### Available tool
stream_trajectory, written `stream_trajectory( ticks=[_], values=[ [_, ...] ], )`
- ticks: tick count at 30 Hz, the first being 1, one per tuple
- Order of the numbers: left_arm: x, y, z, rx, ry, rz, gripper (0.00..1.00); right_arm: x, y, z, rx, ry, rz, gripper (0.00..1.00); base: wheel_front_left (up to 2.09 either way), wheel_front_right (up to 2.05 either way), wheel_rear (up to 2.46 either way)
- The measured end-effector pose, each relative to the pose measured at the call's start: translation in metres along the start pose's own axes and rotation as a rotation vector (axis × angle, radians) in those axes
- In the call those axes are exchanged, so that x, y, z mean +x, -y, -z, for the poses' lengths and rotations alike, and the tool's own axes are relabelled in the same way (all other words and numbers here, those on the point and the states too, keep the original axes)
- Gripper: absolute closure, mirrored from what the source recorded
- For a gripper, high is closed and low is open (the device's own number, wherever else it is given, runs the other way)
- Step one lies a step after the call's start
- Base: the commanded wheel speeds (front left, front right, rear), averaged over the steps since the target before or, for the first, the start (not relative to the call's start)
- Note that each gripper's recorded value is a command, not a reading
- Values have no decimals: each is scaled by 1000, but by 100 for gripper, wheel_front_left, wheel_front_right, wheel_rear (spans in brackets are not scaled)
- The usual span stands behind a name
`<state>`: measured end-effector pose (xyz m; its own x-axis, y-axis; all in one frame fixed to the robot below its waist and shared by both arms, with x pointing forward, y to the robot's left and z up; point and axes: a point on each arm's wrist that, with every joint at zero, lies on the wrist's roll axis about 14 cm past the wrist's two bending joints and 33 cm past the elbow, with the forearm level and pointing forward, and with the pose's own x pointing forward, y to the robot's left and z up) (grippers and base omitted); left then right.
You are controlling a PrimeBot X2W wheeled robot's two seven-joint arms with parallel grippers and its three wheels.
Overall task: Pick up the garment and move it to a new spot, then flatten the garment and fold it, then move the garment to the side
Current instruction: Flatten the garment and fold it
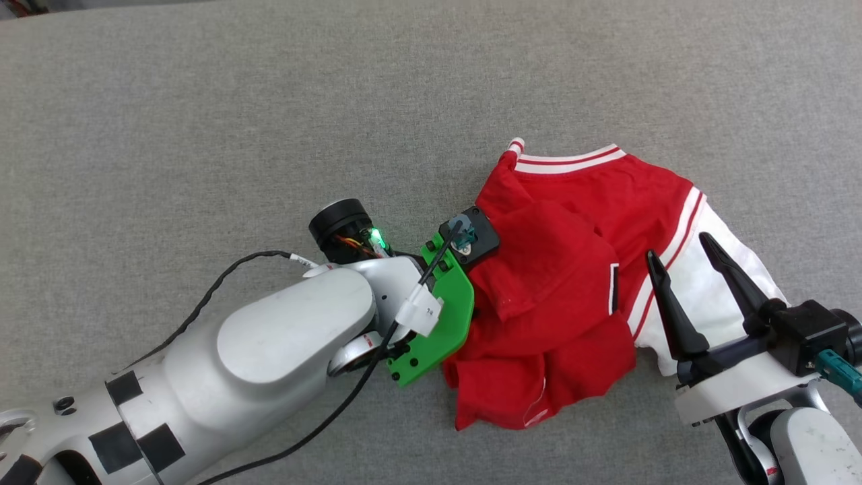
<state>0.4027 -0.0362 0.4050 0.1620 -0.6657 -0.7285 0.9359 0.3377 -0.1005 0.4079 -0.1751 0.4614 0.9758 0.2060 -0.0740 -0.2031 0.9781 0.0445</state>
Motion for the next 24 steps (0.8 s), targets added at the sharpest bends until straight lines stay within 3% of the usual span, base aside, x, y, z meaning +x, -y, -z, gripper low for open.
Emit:
stream_trajectory(
  ticks=[9, 10, 11, 20, 24],
  values=[
    [26, -2, 31, 26, -111, 4, 2, 11, 6, 21, -18, -53, -1, 0, 0, 0, 0],
    [27, -3, 31, 30, -108, 3, 62, 12, 7, 22, -20, -55, -1, 0, 0, 0, 0],
    [27, -2, 30, 32, -98, 3, 100, 12, 8, 23, -21, -59, 0, 0, 0, 0, 0],
    [20, 5, 16, -21, 56, -7, 100, 11, 2, 15, -28, -41, -19, 0, 0, 0, 0],
    [-5, -19, 4, -47, 171, -102, 100, 6, 1, 6, -49, -16, -26, 0, 0, 0, 0]
  ],
)
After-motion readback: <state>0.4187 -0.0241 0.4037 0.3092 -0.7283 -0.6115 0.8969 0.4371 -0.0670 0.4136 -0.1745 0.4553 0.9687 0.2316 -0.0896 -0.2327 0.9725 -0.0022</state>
